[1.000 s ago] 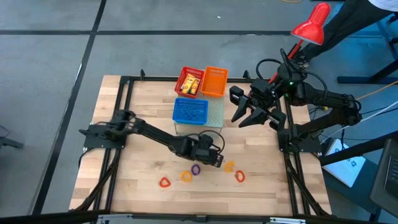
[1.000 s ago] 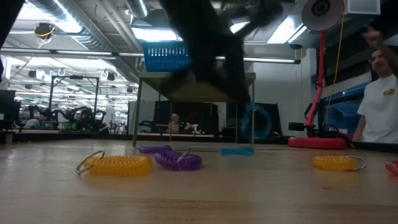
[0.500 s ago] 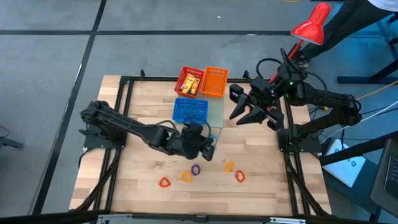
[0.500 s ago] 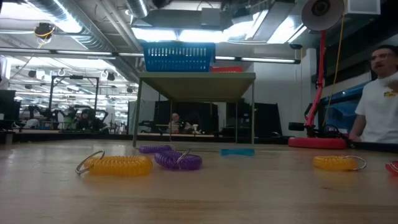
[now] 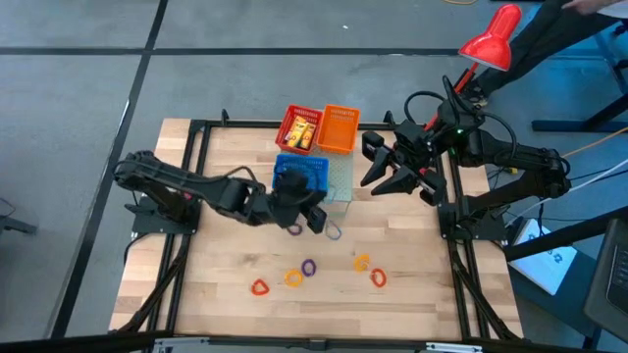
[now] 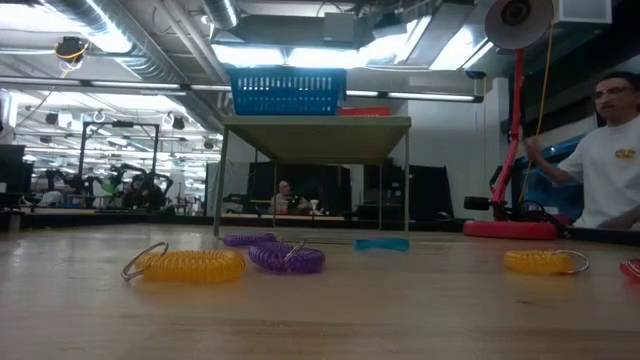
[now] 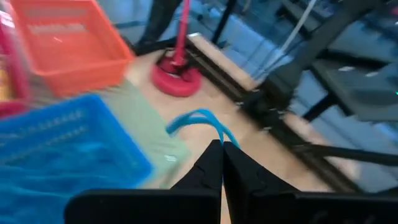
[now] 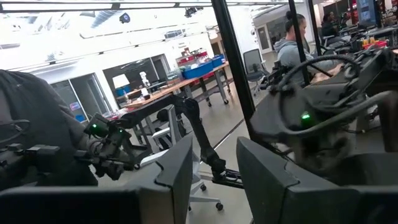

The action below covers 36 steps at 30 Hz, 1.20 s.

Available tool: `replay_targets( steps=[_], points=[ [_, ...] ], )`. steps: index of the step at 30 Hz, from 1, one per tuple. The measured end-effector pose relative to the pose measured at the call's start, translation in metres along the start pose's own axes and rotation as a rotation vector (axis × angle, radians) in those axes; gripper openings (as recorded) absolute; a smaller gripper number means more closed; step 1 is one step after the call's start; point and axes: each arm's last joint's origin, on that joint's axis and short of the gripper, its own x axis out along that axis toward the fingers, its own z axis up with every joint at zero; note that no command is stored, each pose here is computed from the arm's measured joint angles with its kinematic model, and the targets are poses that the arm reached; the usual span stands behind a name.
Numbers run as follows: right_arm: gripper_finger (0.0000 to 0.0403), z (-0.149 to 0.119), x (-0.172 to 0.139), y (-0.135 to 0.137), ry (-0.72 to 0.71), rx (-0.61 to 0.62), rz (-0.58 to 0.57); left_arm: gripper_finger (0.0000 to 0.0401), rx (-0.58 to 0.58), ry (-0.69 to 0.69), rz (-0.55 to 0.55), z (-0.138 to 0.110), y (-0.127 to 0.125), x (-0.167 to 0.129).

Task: Pick & Place Office Desk Supplies
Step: Put the blue rubber band into the blue basket on the shelf

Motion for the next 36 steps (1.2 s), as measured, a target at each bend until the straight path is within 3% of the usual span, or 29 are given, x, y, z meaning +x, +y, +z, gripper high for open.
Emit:
replay_targets(
  steps=[9,13,27,36],
  points=[
    [0.0128,0.0,0.0,-0.001,-0.016,0.0,-0.034,0.0001,0.157,0.21,0.246,0.007,0.051,0.02],
    [0.0128,0.0,0.0,-0.001,-0.016,0.004,-0.034,0.0001,0.216,0.255,0.301,0.013,0.066,0.026],
    [0.0128,0.001,0.0,-0.001,-0.016,0.006,-0.033,0.0006,0.171,0.333,0.247,0.026,0.083,0.043],
    [0.0128,0.0,0.0,-0.001,-0.016,0.006,-0.034,0.0092,0.132,0.324,0.182,0.029,0.078,0.045]
  ],
)
